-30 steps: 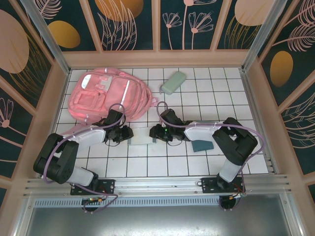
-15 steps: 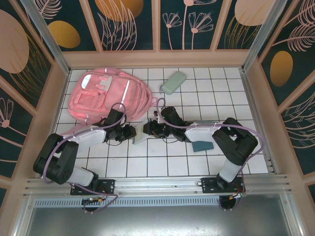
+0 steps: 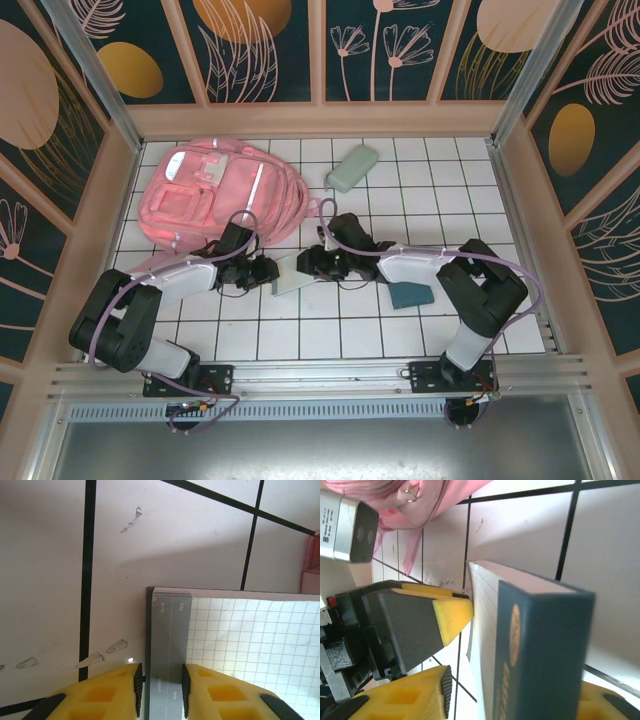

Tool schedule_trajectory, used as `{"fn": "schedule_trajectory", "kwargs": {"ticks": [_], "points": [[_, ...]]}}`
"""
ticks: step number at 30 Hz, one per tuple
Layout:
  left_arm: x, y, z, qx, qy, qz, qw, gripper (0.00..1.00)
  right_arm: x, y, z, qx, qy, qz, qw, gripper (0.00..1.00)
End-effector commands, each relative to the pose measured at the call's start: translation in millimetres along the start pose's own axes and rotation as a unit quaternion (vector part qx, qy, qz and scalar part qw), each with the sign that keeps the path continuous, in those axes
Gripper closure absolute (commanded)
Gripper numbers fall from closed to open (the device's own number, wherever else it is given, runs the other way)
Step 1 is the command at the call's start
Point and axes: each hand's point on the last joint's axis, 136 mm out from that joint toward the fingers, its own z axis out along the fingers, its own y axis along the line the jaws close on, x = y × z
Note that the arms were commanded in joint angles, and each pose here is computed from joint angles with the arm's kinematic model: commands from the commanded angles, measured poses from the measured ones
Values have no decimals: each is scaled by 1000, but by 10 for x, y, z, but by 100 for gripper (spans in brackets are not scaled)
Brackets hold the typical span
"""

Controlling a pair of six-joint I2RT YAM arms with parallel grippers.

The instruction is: Pack the student bag

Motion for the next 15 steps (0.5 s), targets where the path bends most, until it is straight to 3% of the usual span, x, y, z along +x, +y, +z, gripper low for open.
{"fn": "schedule_trajectory", "kwargs": {"ticks": [1, 3, 4, 10, 15], "points": [[124, 106, 41, -19, 23, -4, 1000, 71, -107, 234, -148, -26, -10, -29, 999, 76], [86, 68, 8, -17, 17, -1, 1000, 72, -108, 222, -145, -23, -9, -27, 999, 96], [64, 46, -12, -17, 14, 3, 1000, 72, -114, 224, -151, -22, -10, -27, 999, 100], [-280, -231, -339, -26, -36, 41, 998, 70, -190, 267, -255, -22, -26, -26, 999, 100], [-767, -498, -663, -55, -106, 79, 990, 68, -329, 313, -447, -26, -56, -26, 998, 100]]}}
